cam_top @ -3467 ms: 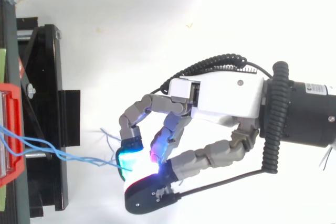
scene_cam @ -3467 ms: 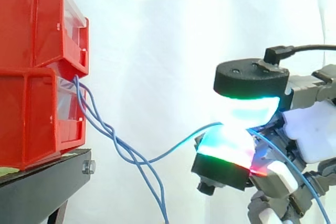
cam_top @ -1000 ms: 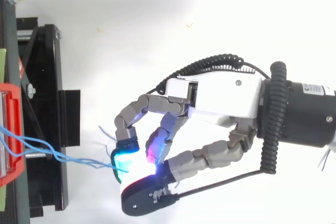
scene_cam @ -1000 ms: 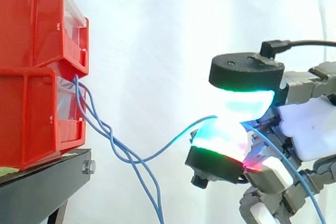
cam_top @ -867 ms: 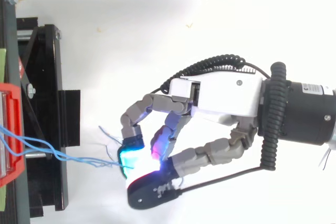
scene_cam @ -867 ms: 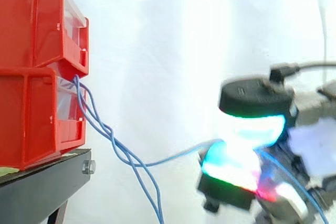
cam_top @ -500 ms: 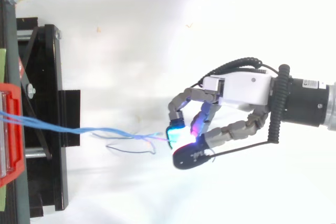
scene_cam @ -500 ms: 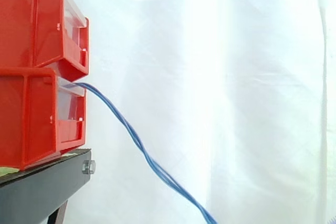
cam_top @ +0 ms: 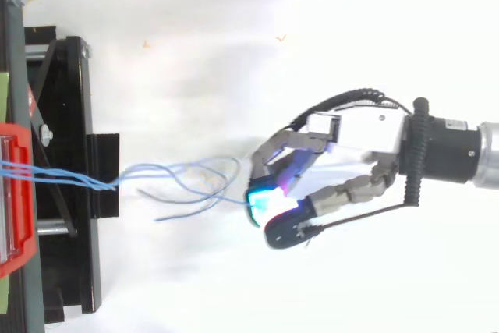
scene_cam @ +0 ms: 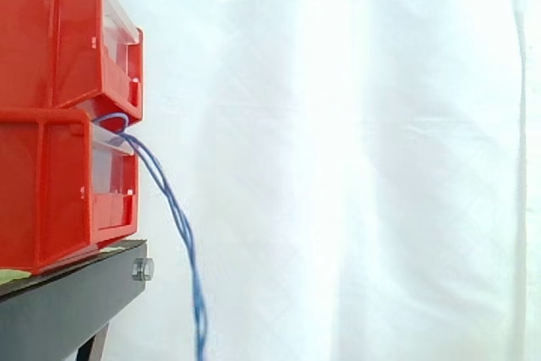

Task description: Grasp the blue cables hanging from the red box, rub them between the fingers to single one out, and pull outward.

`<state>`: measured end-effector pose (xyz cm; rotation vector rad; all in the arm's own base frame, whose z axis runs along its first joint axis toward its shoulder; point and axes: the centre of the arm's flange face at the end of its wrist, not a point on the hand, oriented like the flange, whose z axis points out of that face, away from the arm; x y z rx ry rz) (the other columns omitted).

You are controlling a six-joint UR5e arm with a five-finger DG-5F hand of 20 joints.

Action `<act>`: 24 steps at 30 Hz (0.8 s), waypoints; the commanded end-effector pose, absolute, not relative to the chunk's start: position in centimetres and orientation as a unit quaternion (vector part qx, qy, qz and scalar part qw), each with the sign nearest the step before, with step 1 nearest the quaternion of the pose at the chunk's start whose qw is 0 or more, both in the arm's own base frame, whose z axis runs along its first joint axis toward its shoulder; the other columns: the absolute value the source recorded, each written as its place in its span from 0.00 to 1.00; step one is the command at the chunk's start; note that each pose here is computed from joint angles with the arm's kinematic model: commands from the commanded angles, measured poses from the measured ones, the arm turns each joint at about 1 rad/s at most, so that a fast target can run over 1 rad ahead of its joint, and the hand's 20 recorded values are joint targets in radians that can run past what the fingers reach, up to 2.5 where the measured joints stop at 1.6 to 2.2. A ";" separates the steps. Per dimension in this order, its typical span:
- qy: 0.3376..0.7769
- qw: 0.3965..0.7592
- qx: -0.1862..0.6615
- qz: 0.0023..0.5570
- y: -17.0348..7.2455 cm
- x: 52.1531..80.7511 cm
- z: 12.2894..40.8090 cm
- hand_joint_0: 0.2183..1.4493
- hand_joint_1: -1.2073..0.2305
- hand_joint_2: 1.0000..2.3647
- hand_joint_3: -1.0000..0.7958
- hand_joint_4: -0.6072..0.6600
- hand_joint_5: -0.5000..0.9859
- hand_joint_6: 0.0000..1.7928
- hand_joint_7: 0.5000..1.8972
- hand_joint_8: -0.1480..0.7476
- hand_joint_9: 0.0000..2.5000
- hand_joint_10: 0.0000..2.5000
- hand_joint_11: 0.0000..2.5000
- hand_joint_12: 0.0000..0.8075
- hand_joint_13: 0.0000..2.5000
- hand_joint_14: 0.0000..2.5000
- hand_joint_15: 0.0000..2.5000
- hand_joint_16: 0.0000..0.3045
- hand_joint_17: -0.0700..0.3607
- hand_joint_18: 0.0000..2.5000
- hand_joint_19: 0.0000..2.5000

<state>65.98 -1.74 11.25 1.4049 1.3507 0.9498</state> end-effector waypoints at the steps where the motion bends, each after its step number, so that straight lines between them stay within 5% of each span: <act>1: 0.509 0.497 0.551 0.437 -1.0 69.1 14.1 0.28 0.37 0.01 0.43 0.49 0.26 0.52 0.47 0.67 0.36 0.00 0.00 0.47 0.23 0.01 0.15 0.18 0.44 0.19 0.15; 17: 0.506 0.499 0.549 0.440 -1.0 69.4 14.4 0.29 0.38 0.01 0.41 0.52 0.26 0.52 0.44 0.69 0.40 0.00 0.00 0.45 0.26 0.01 0.16 0.17 0.43 0.21 0.16; 24: 0.506 0.499 0.549 0.440 -1.0 69.4 14.4 0.29 0.39 0.01 0.41 0.53 0.26 0.52 0.45 0.61 0.41 0.00 0.00 0.47 0.24 0.01 0.14 0.17 0.44 0.19 0.15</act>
